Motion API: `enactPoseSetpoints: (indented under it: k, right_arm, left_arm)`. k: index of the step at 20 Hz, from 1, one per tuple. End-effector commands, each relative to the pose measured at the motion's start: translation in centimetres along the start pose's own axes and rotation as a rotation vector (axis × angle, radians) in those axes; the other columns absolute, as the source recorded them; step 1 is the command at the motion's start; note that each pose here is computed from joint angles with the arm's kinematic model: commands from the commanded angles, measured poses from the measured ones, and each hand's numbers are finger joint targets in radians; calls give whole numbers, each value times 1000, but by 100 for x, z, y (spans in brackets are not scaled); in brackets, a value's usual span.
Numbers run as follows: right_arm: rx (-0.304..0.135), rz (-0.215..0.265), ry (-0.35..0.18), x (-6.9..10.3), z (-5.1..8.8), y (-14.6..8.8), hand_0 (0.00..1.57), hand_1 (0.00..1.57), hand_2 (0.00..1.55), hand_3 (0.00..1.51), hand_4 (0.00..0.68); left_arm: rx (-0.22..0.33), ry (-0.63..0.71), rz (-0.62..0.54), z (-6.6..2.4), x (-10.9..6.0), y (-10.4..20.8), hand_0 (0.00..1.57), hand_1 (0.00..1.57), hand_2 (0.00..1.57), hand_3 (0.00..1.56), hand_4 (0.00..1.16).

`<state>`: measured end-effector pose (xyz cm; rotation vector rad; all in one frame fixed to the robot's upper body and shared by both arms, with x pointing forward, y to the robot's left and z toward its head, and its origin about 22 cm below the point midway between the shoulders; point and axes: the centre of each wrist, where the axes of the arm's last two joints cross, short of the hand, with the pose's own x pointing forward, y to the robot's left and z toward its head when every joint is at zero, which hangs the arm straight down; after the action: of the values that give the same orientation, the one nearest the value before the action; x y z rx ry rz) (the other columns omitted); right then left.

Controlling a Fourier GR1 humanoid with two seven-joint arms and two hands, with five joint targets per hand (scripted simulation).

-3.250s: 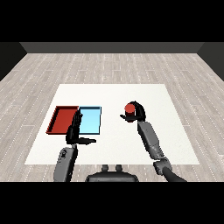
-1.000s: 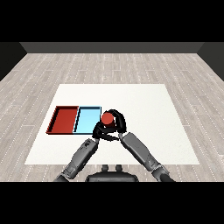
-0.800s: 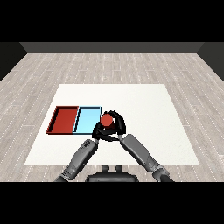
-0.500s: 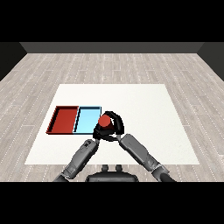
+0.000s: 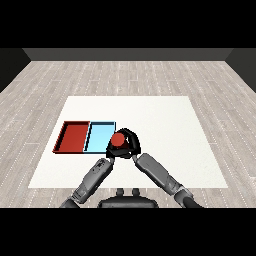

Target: Pick the red can and put it in the red box

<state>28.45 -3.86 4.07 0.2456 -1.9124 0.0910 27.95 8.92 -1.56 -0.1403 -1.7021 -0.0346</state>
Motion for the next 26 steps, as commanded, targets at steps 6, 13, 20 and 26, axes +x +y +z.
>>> enactPoseSetpoints:
  k: [6, 13, 20, 26]
  right_arm:
    - [19, -21, 4, 2, -87, 176, 1463, 1463, 1447, 1379, 607]
    - [-2, -105, 33, 148, -131, 129, 1422, 1422, 1414, 1363, 474]
    - [28, 10, 13, 59, 12, 20, 0, 0, 0, 0, 0]
    - [43, 11, 14, -44, 50, -99, 0, 0, 0, 0, 0]
  left_arm:
    - [121, -26, -51, -121, 132, -149, 1568, 1568, 1513, 1408, 1004]
    - [149, -62, -45, -157, 182, -88, 1571, 1571, 1528, 1436, 1041]
    - [163, -74, -77, -122, 100, -49, 1571, 1571, 1529, 1455, 1118]
    - [142, -75, -97, 34, 88, -141, 1571, 1571, 1567, 1497, 1135]
